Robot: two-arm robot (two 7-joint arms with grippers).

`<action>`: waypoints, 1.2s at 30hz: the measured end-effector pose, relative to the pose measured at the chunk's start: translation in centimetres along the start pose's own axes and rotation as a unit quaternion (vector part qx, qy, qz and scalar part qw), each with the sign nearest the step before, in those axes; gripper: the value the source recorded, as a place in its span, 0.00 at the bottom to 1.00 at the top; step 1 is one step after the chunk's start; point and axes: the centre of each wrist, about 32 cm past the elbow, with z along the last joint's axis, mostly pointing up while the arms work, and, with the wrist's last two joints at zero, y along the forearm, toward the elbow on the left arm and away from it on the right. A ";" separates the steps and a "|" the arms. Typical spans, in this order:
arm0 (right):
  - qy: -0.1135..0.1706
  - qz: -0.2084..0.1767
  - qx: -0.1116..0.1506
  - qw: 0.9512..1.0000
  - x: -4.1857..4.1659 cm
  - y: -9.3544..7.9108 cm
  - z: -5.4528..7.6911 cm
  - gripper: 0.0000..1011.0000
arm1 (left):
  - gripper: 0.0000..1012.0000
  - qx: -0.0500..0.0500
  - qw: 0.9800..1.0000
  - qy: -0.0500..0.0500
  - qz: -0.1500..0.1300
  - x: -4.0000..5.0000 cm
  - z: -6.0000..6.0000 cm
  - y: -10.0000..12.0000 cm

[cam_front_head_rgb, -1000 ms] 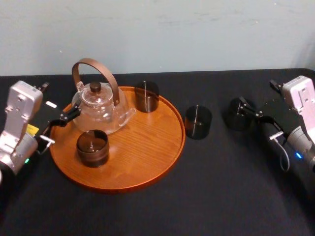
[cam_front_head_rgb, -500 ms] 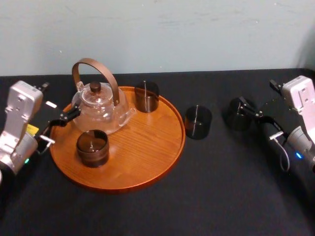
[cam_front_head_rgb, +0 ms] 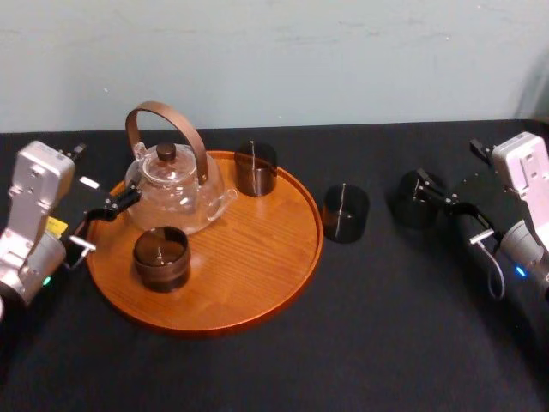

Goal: Pick up the glass from the table and place it on the tray.

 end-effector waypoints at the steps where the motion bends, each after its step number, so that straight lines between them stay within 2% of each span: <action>1: 0.000 0.000 0.000 1.000 0.00 0.0 0.0 0.99 | 0.99 0.000 1.000 0.000 0.000 0.00 0.0 0.0; 9: 0.002 0.004 0.002 1.000 0.13 0.0 0.0 0.99 | 0.99 0.000 1.000 0.000 0.000 0.00 0.0 0.0; 15: 0.018 0.024 0.009 1.000 0.12 -0.4 0.2 0.99 | 0.99 0.000 1.000 0.000 0.000 0.00 0.0 0.0; 19: 0.028 0.040 0.013 0.999 -0.17 -0.8 0.5 0.99 | 0.99 0.000 1.000 0.000 0.000 0.00 0.0 0.0; 27: 0.059 0.071 0.017 0.996 -1.54 -1.9 0.9 0.99 | 0.99 0.000 1.000 0.000 0.000 0.00 0.0 0.0; 31: 0.073 0.087 0.012 0.993 -2.44 -2.2 1.0 0.99 | 0.99 0.000 1.000 0.000 0.000 0.00 0.0 0.0; 36: 0.081 0.095 0.005 0.992 -3.05 -2.5 0.8 0.99 | 0.99 0.000 1.000 0.000 0.000 0.00 0.0 0.0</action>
